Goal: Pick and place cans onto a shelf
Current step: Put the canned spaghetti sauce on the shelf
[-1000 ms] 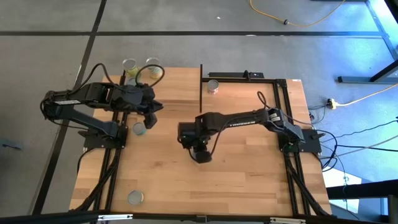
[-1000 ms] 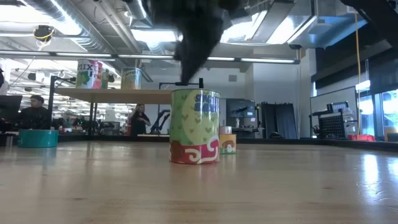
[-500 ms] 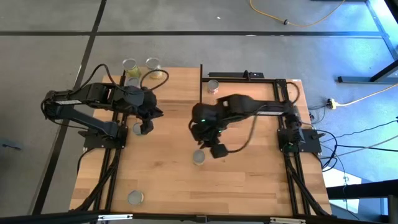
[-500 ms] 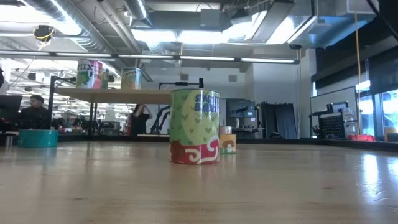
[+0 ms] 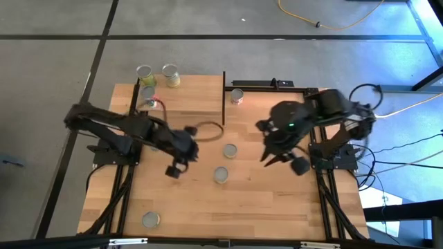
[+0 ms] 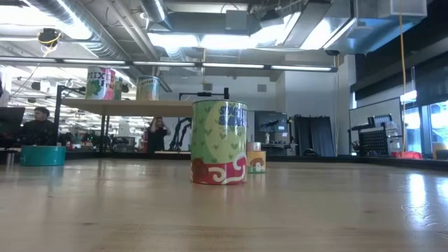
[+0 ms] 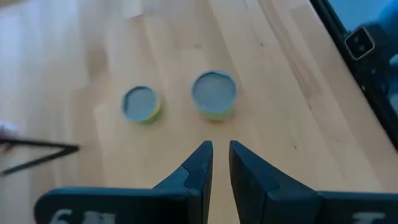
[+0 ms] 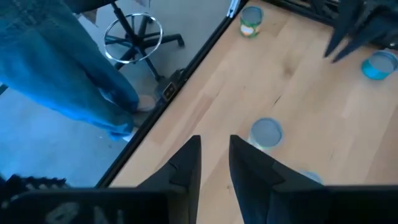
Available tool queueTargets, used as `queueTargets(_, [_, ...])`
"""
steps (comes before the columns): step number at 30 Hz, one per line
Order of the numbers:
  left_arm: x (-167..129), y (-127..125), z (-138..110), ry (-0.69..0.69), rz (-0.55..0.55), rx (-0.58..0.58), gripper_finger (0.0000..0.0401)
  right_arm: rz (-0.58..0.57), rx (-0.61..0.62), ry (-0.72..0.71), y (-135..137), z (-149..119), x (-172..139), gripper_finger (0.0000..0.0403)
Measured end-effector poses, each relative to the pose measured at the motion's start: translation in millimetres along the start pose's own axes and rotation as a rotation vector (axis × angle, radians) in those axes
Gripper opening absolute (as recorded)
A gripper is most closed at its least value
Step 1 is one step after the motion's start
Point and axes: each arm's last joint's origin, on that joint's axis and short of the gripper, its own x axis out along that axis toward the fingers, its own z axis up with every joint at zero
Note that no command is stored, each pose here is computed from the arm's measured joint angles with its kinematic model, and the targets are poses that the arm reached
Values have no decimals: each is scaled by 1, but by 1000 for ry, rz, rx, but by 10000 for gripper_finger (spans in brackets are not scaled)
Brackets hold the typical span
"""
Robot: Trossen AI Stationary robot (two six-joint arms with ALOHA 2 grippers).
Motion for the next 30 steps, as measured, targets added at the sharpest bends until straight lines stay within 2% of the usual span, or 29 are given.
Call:
queueTargets(5, [46, -17, 13, 25, -21, 74, 47, 1, 6, 13, 14, -15, -28, 84])
queueTargets(10, [86, -40, 23, -11, -31, 296, 47, -8, -8, -24, 22, -21, -46, 84])
queueTargets(14, [117, -54, 21, 30, -49, 453, 47, -14, -17, -46, 26, -25, -55, 84])
queueTargets(22, [156, -56, 10, 162, 50, 506, 47, -15, -19, -51, 27, -25, -57, 84])
queueTargets(30, [162, -54, 8, 173, 37, 499, 47, -15, -19, -51, 27, -25, -57, 84])
